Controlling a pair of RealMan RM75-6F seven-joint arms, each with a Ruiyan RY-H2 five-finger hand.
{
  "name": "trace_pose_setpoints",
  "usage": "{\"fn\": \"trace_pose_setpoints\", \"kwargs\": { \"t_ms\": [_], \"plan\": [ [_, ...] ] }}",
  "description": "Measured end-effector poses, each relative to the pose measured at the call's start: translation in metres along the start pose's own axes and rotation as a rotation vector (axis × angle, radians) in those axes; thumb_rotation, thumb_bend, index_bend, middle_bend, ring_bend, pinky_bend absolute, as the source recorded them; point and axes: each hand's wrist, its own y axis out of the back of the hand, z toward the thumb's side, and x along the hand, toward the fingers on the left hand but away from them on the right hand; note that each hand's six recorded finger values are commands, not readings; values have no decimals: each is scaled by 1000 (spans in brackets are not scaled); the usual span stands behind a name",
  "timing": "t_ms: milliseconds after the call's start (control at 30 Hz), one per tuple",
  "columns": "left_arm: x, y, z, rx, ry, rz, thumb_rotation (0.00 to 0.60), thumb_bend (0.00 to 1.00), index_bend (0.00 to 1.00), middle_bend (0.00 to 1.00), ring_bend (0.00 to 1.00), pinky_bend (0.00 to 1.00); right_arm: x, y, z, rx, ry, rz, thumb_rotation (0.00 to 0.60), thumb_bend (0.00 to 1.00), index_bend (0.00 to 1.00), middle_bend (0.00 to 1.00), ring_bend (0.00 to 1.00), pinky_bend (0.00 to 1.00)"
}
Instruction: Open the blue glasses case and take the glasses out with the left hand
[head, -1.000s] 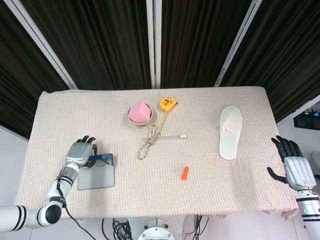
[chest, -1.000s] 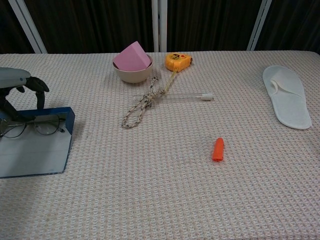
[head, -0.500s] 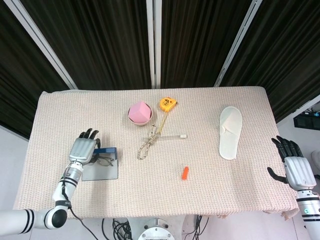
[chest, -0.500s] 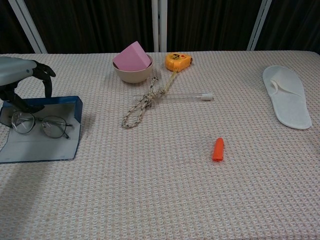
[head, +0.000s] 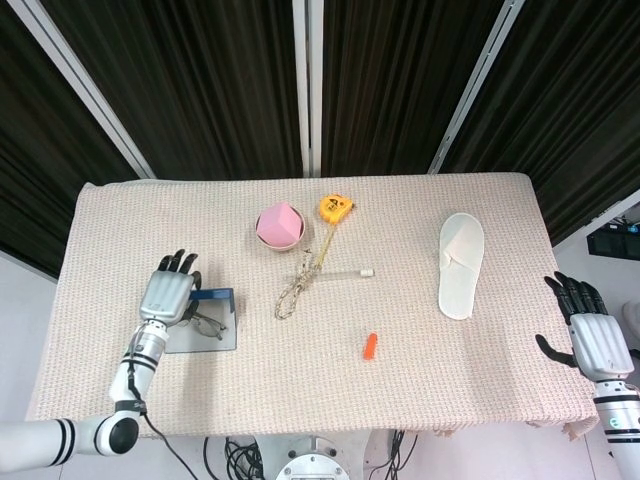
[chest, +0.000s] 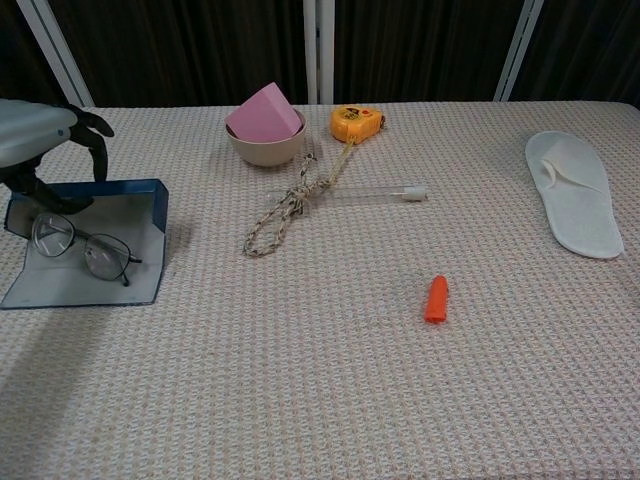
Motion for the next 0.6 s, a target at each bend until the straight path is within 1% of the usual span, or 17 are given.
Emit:
{"fn": "trace_pose_setpoints", "kwargs": {
  "t_ms": [200, 433, 600],
  "plan": [
    [1, 1, 1, 13, -5, 75, 600, 369, 544, 100, 5, 121, 0, 0, -1, -1, -3, 1, 600, 217, 0, 0, 0, 0],
    [0, -5, 1, 33, -31, 109, 600, 370, 544, 101, 6, 119, 1, -1, -1, 0, -4, 5, 600, 217, 0, 0, 0, 0],
    [-1, -4, 3, 62, -59, 163, 600, 370, 548, 101, 5, 118, 1, -1, -1, 1, -5, 6, 600, 217, 0, 0, 0, 0]
  ]
}}
